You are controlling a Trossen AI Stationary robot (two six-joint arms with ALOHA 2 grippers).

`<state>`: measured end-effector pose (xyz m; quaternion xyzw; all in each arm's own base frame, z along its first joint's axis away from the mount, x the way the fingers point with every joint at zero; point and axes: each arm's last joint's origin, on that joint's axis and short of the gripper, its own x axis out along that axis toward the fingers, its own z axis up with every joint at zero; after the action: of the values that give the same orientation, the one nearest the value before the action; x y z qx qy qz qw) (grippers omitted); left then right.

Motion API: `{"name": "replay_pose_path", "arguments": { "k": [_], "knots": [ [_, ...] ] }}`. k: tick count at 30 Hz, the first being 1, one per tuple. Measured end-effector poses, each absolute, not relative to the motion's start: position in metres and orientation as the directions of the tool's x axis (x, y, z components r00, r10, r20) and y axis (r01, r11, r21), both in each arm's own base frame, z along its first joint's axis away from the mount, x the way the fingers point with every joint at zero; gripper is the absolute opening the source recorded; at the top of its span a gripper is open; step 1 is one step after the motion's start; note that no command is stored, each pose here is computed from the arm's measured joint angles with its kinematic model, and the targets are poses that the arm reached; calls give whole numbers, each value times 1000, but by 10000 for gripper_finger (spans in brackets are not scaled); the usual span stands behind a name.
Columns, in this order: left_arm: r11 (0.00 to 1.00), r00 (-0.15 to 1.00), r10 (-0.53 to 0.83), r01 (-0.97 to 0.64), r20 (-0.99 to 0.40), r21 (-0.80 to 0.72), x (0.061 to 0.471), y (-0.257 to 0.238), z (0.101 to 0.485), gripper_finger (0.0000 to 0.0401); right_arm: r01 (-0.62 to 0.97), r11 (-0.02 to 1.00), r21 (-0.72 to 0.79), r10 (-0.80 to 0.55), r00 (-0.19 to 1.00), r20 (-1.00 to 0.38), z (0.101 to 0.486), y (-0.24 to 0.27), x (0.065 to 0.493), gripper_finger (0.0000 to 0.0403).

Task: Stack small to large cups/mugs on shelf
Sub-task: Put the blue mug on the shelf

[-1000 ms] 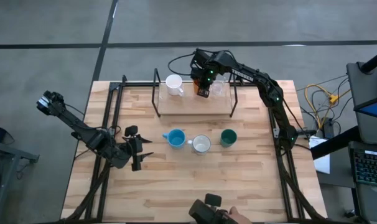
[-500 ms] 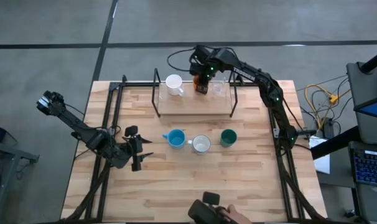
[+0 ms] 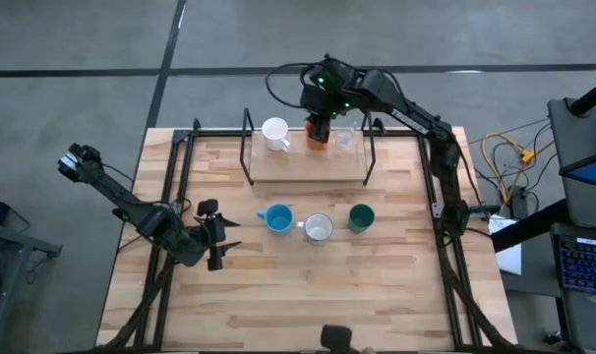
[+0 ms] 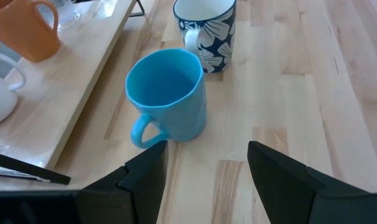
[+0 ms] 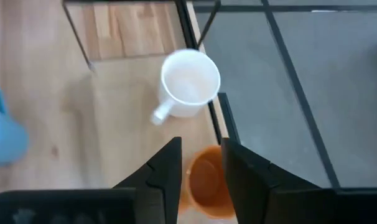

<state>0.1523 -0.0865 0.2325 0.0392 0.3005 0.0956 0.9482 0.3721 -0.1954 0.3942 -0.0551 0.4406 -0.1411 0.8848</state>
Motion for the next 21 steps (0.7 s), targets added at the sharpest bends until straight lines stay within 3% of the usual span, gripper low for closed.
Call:
{"name": "replay_pose_path", "arguments": {
  "k": [9, 21],
  "knots": [
    [977, 803, 210, -161, -557, 137, 153, -86, 233, 208, 357, 933, -39, -264, 609, -748, 408, -162, 375, 86],
    [928, 810, 331, -187, -485, 321, 152, -83, 235, 208, 293, 956, 0, -197, 644, -739, 411, -119, 390, 78]
  ]
}}
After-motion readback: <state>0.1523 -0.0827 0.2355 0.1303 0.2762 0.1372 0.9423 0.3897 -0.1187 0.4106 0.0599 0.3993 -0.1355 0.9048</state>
